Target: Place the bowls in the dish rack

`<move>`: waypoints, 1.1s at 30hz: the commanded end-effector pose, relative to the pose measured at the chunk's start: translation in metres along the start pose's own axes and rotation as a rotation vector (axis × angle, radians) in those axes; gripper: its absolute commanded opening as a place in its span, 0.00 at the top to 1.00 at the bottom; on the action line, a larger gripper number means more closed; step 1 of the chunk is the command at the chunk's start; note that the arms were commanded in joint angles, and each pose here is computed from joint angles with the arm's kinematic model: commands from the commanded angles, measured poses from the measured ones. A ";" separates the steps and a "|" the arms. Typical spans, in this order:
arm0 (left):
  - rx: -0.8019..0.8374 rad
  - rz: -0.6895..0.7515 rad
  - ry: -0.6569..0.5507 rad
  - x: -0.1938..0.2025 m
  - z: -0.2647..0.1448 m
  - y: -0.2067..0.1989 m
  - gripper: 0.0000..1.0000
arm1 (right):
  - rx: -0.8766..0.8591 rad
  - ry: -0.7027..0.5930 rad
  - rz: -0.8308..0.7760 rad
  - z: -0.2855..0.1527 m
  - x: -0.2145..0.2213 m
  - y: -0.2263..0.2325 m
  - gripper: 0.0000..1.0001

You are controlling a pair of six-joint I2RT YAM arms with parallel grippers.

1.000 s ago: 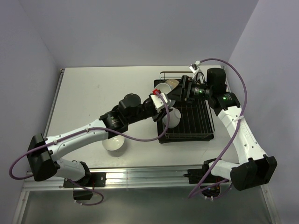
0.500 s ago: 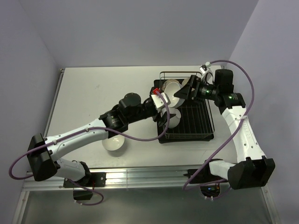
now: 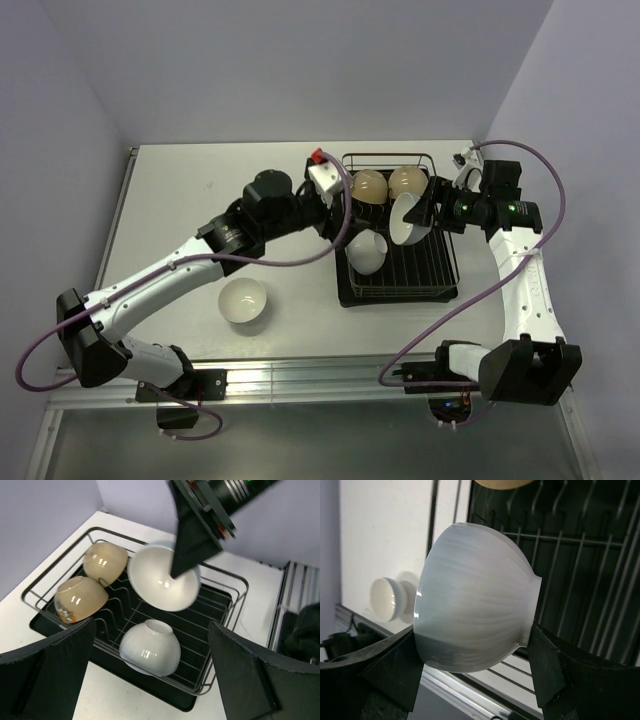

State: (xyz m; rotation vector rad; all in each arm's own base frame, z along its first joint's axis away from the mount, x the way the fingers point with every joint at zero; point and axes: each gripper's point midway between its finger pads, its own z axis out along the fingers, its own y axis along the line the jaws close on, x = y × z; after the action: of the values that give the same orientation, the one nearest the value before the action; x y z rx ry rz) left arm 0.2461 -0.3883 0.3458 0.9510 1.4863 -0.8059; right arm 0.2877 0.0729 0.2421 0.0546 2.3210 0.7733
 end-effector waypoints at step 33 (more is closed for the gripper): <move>-0.255 -0.236 0.038 0.012 -0.046 0.098 0.01 | 0.349 0.156 -0.215 0.042 0.041 -0.041 1.00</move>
State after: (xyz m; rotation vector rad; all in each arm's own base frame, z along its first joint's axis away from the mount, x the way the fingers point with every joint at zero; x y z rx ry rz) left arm 0.3190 -0.3080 0.3184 0.6424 1.7652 -0.7168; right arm 0.2723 0.0744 0.1641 -0.1158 2.5961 0.3356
